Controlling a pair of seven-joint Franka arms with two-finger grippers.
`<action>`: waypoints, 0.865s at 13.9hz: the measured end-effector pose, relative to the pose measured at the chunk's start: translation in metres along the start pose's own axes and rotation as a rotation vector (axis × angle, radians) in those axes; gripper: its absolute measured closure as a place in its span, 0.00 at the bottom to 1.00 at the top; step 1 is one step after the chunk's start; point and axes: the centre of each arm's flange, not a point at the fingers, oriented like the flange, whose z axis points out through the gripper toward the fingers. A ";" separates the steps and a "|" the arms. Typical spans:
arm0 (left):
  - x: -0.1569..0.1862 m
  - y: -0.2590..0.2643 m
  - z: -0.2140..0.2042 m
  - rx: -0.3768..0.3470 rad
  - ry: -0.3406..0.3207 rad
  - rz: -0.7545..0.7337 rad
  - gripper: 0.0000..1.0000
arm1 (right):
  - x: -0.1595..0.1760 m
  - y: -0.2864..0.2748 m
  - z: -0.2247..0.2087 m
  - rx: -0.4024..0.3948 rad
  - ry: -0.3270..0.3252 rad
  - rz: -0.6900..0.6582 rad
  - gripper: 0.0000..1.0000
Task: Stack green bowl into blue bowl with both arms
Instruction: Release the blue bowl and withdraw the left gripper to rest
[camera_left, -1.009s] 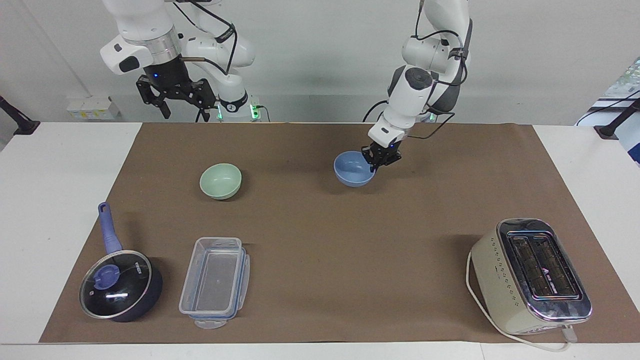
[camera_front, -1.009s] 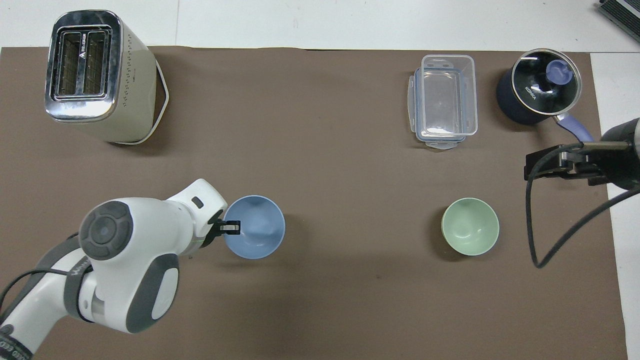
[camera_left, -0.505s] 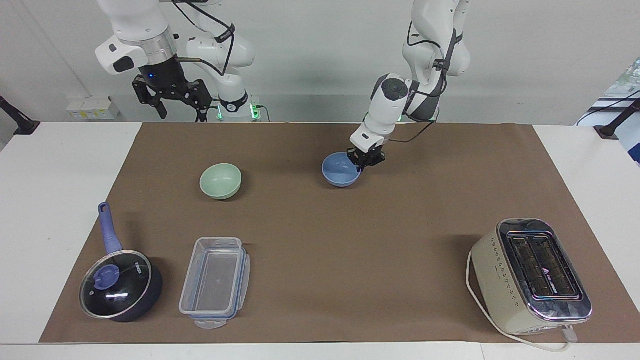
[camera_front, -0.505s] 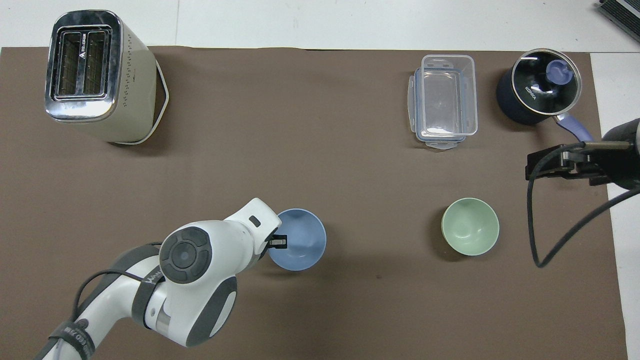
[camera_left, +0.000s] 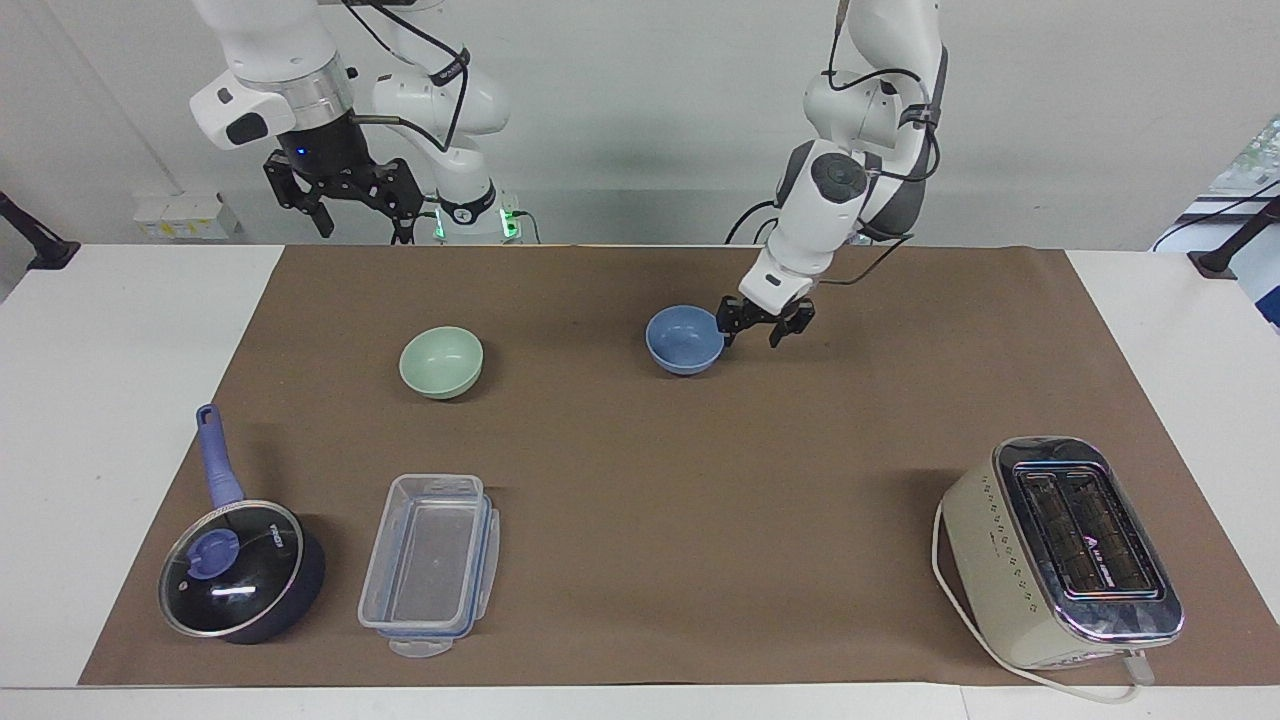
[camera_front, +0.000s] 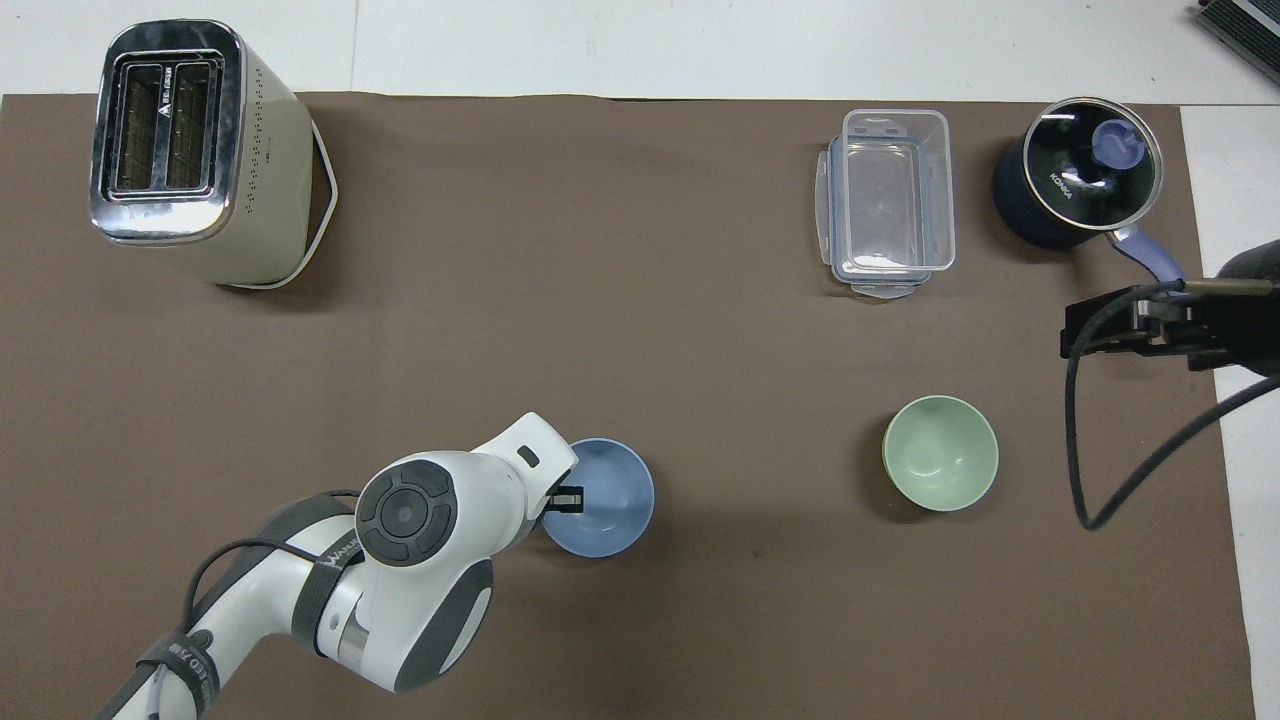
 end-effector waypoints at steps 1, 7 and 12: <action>0.014 -0.014 -0.013 -0.007 0.012 -0.033 0.00 | 0.000 0.000 0.000 0.000 0.000 0.000 0.00; 0.076 -0.119 -0.080 -0.014 0.064 -0.031 0.00 | 0.003 0.007 0.012 0.002 0.026 -0.007 0.00; 0.093 -0.169 -0.157 0.115 0.049 0.097 0.00 | 0.008 0.042 0.060 -0.004 0.020 -0.063 0.00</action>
